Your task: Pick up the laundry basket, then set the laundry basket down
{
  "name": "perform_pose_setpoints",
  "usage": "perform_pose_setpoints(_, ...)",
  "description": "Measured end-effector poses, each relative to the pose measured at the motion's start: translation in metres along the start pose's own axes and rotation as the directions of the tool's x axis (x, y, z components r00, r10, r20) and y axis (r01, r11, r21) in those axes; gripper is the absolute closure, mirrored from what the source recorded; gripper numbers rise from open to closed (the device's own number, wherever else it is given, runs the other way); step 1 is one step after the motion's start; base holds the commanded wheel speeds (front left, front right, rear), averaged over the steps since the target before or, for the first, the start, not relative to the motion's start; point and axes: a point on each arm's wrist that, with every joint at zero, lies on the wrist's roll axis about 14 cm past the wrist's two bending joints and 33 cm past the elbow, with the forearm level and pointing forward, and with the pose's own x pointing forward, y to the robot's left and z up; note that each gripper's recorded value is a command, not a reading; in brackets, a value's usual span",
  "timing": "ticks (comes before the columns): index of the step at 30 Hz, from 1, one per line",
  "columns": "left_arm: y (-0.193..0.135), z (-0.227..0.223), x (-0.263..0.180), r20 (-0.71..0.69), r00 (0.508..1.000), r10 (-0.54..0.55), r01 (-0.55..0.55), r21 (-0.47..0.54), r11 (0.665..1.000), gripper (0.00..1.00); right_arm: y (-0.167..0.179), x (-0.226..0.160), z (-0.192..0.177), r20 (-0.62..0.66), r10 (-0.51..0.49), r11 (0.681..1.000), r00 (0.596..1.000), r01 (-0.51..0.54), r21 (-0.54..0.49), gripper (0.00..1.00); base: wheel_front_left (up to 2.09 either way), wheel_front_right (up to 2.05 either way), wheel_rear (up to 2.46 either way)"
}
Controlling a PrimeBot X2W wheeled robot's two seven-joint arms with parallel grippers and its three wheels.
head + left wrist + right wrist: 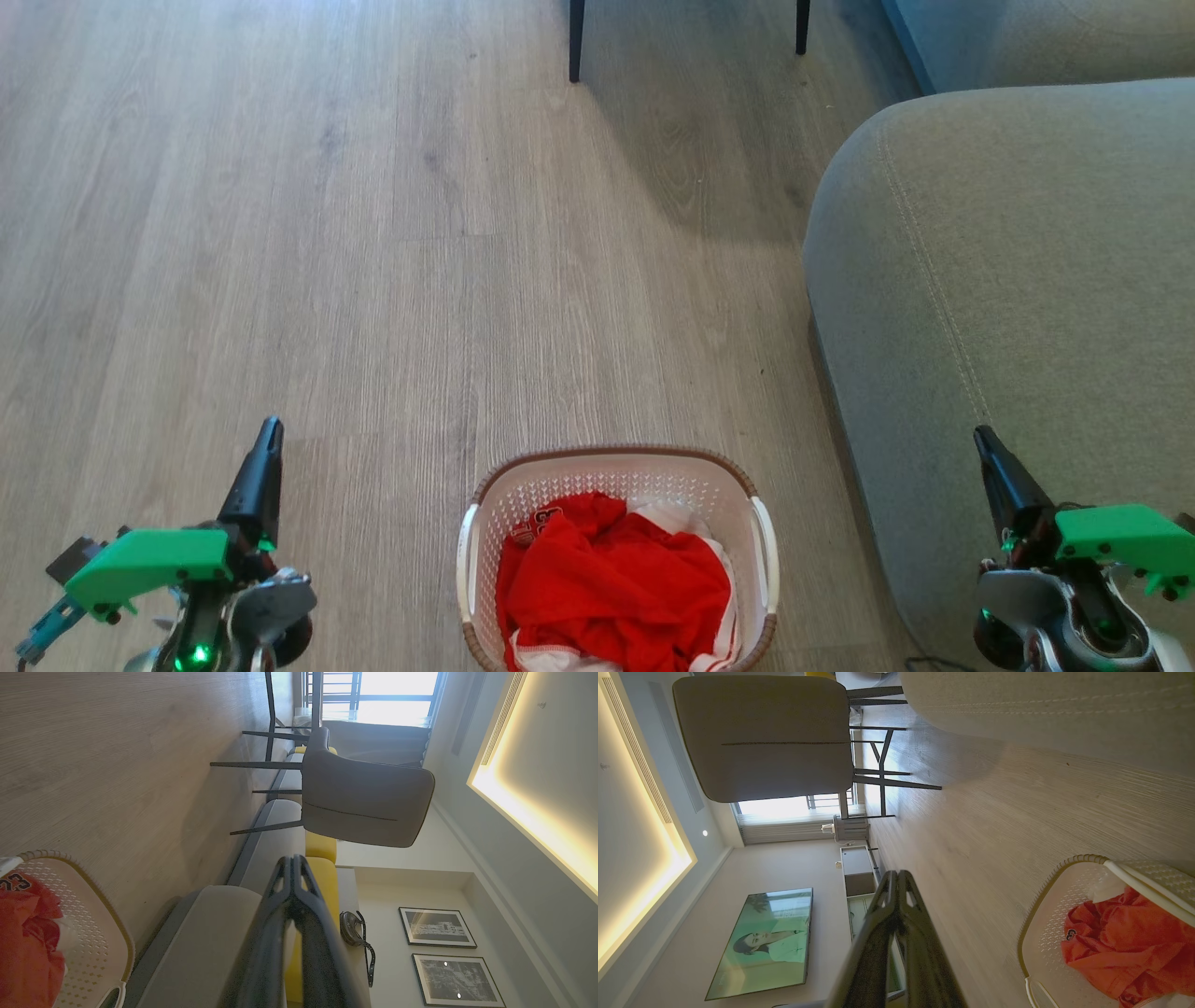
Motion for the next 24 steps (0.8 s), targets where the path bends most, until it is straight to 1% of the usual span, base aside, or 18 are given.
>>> perform_pose_setpoints(24, -0.0002, 0.0000, 0.0001, 0.000, 1.000, -0.001, 0.001, -0.001, 1.000, 1.00, 0.0000, 0.0000, 0.0000, 0.000, 0.000, 1.000, 1.000, 0.000, 0.000, 1.00, 0.00, 0.00, 0.00)
